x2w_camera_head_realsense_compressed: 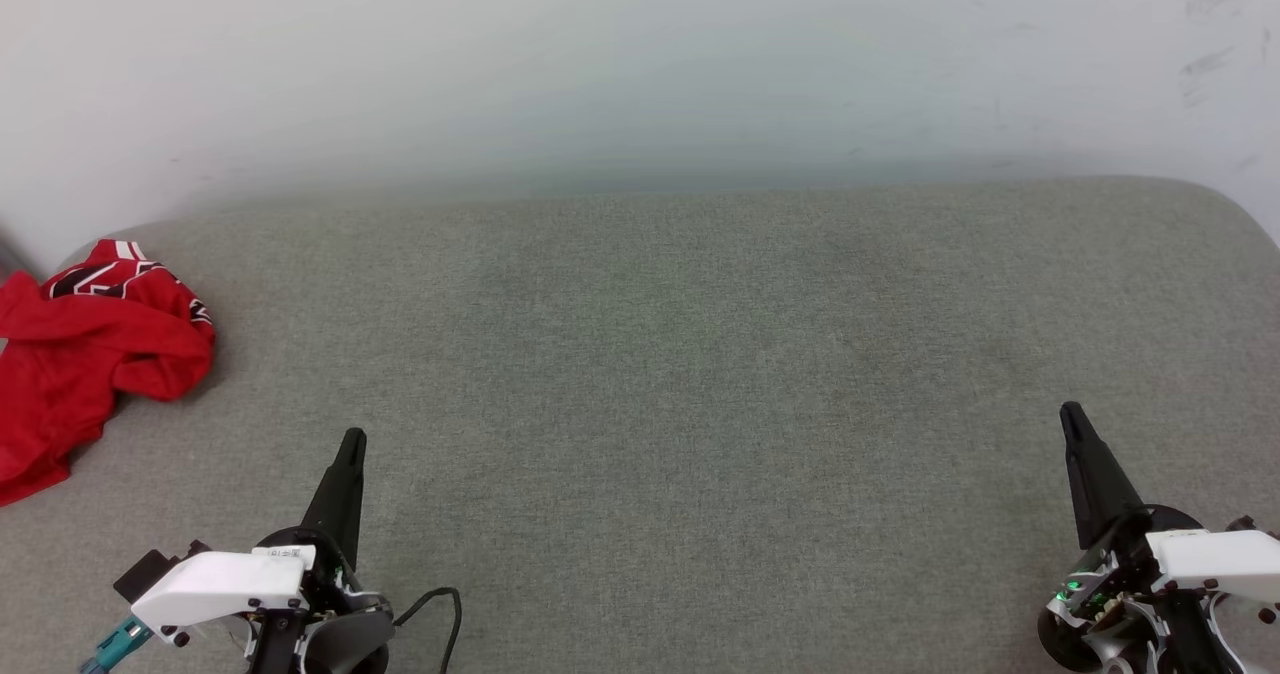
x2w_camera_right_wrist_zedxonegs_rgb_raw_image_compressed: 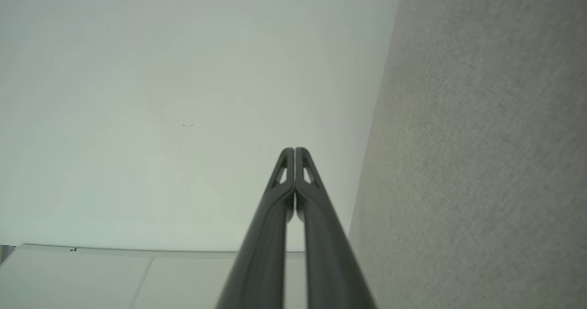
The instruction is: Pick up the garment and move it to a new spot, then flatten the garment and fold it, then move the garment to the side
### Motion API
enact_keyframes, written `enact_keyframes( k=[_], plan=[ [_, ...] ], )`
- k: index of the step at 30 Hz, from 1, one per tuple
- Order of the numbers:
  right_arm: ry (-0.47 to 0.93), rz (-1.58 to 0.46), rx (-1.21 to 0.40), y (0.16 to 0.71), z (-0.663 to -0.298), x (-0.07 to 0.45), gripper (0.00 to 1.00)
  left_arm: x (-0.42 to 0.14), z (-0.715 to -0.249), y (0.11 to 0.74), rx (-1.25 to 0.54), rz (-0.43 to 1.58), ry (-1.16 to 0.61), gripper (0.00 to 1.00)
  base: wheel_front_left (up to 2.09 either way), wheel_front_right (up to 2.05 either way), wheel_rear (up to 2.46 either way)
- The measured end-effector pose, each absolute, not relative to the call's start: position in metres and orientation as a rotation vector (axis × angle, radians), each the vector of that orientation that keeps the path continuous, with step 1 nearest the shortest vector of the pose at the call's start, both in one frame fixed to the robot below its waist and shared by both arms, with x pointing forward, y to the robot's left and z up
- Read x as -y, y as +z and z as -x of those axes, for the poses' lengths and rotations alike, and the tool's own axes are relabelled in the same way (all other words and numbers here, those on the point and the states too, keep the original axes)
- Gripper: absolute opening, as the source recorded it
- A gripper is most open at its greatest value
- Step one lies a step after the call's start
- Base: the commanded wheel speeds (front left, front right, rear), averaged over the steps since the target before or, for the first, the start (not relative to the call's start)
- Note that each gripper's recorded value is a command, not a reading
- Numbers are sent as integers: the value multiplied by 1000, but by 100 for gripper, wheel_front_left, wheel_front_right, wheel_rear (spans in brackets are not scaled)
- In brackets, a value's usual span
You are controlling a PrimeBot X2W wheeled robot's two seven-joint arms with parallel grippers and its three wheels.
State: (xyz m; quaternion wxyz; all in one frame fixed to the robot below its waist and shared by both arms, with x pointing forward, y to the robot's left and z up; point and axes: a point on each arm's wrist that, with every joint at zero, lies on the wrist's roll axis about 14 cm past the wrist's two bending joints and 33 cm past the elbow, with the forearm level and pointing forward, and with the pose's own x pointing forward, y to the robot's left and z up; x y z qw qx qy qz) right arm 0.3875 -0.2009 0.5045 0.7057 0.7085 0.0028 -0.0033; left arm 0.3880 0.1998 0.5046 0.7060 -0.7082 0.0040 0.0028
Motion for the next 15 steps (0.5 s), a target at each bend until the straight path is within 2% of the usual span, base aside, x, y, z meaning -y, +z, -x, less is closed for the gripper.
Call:
enact_keyframes(
  k=[15],
  plan=[
    [-7, -1575, -6, 504, -387, 201, 0, -200, -388, 505, -9, 1574, 6, 0, 0, 0, 0]
  ],
)
